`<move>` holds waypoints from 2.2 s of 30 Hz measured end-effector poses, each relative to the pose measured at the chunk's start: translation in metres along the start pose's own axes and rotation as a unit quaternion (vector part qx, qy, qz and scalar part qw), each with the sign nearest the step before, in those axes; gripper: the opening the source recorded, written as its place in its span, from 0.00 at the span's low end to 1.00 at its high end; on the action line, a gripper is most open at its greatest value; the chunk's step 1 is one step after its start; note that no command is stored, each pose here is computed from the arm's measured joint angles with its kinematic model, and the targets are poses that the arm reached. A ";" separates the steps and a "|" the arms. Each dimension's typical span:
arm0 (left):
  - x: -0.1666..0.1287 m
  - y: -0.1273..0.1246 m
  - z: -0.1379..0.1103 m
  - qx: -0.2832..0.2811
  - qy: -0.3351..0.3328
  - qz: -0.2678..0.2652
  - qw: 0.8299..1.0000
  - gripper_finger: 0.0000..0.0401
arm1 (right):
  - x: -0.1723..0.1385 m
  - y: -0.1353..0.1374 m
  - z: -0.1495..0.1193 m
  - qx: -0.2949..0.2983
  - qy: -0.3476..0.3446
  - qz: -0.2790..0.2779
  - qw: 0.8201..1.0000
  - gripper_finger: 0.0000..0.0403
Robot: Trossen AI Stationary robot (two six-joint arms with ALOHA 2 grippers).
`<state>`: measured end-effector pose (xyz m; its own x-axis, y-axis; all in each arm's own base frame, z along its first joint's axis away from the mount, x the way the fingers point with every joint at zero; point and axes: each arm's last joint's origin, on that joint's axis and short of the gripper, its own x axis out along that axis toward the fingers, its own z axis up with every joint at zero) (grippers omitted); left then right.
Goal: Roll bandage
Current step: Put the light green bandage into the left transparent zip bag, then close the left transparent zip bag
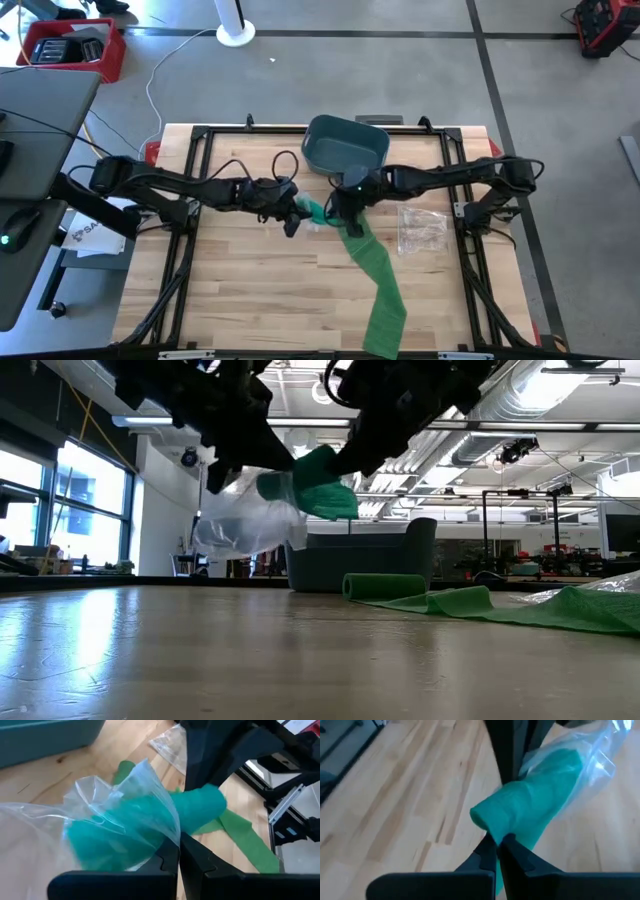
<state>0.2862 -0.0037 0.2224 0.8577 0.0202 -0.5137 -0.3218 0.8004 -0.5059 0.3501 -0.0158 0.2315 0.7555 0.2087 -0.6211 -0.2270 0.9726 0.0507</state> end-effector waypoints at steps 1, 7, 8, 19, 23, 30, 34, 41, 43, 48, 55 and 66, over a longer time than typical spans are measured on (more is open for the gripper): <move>0.002 0.001 0.000 0.000 -0.002 0.000 1.000 0.00 | 0.002 -0.002 -0.001 0.011 0.003 0.005 1.000 0.00; 0.005 0.001 0.004 0.005 -0.002 -0.003 1.000 0.00 | 0.024 -0.015 -0.009 0.055 0.007 -0.014 0.998 0.00; 0.005 0.002 0.004 0.004 0.001 -0.006 1.000 0.00 | 0.027 -0.018 -0.009 0.061 0.000 -0.024 0.998 0.00; 0.005 0.002 0.003 0.012 0.008 -0.011 1.000 0.00 | 0.030 -0.036 -0.001 0.099 -0.075 -0.065 0.990 0.09; 0.005 0.002 0.003 0.011 0.009 -0.011 1.000 0.00 | 0.030 -0.036 -0.002 0.100 -0.067 -0.056 0.991 0.29; 0.005 0.004 0.000 -0.004 0.023 0.005 1.000 0.00 | 0.008 -0.031 0.005 0.116 -0.060 -0.034 0.991 0.49; 0.005 0.007 -0.003 -0.019 0.041 0.019 0.999 0.00 | -0.006 -0.022 0.008 0.092 -0.047 -0.023 0.994 0.49; 0.003 -0.005 -0.002 -0.028 0.108 -0.125 0.986 0.00 | -0.020 0.005 0.012 -0.043 -0.030 0.048 0.997 0.50; 0.002 -0.009 0.000 -0.007 0.120 -0.155 0.981 0.00 | -0.020 0.013 0.012 -0.074 -0.030 0.074 0.994 0.50; 0.003 0.025 -0.007 -0.060 0.171 -0.017 0.983 0.00 | -0.017 0.021 0.013 -0.103 -0.020 0.040 0.994 0.50; 0.003 0.024 -0.003 -0.046 0.156 -0.031 0.986 0.00 | -0.008 0.013 0.007 -0.125 0.004 -0.029 0.992 0.50; 0.003 0.019 -0.004 -0.040 0.168 -0.060 0.983 0.00 | 0.043 -0.003 0.003 -0.319 -0.052 -0.080 0.943 0.50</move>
<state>0.2806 0.0090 0.2084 0.7147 -0.2825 -0.6399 -0.2674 0.7350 -0.6231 0.3850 -0.0095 0.2070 0.8602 0.1060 -0.4988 -0.4031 0.7403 -0.5380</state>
